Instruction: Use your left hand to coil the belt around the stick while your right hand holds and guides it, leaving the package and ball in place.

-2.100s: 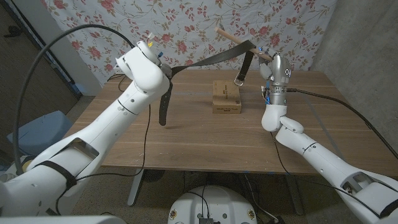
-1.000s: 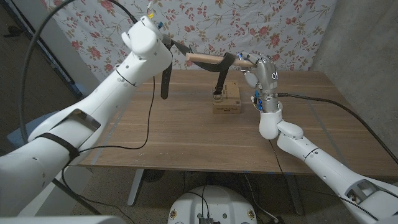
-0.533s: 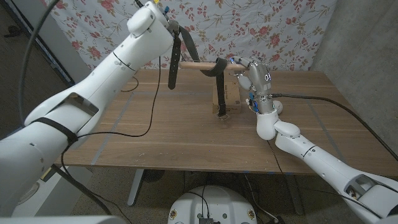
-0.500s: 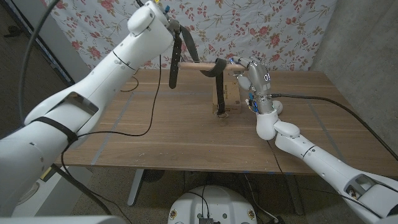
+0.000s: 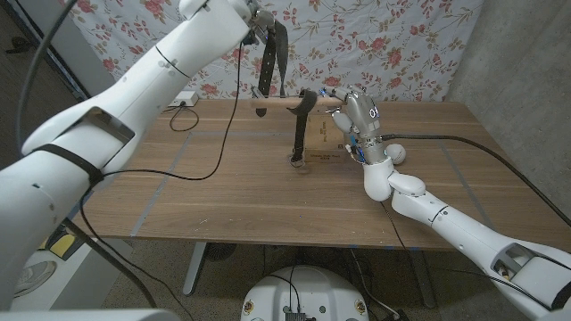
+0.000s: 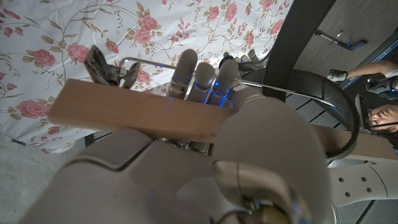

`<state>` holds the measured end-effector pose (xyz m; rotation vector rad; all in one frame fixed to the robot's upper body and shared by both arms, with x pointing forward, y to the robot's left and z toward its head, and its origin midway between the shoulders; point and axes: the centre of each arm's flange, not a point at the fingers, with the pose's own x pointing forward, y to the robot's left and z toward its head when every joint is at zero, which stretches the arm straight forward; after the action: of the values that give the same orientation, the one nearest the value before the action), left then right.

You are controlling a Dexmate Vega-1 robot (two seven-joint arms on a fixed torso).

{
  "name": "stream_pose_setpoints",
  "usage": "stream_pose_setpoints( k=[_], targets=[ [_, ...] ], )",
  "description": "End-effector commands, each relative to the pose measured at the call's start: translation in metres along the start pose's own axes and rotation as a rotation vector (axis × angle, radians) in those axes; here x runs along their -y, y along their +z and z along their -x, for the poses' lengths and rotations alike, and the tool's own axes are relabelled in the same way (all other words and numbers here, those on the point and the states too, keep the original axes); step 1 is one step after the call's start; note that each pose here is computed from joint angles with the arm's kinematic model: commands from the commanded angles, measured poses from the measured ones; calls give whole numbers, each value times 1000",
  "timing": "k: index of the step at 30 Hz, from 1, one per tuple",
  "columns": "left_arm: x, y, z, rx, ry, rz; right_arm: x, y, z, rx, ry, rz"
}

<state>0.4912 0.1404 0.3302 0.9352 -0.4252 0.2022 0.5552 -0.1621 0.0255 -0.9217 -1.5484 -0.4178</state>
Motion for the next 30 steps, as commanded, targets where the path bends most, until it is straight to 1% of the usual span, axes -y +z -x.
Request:
stream_pose_setpoints(
  k=[1,5,10,14,18,26,30],
  targets=[
    [10,48,20,128,-100,-106,-18,-7,-5,-38,49,26],
    [14,61,34,204,-100,-109,-25,-10,-7,-55,66,34],
    [17,72,50,291,-114,-79,-34,-13,-10,-69,90,53],
    [19,78,61,336,-127,-66,-39,-13,-13,-81,108,75],
    [21,81,71,369,-143,-50,-44,-14,-16,-93,128,94],
    [26,88,89,440,-223,29,-51,-15,-17,-98,146,115],
    [30,94,99,496,-256,67,-54,-17,-18,-102,154,123]
  ],
)
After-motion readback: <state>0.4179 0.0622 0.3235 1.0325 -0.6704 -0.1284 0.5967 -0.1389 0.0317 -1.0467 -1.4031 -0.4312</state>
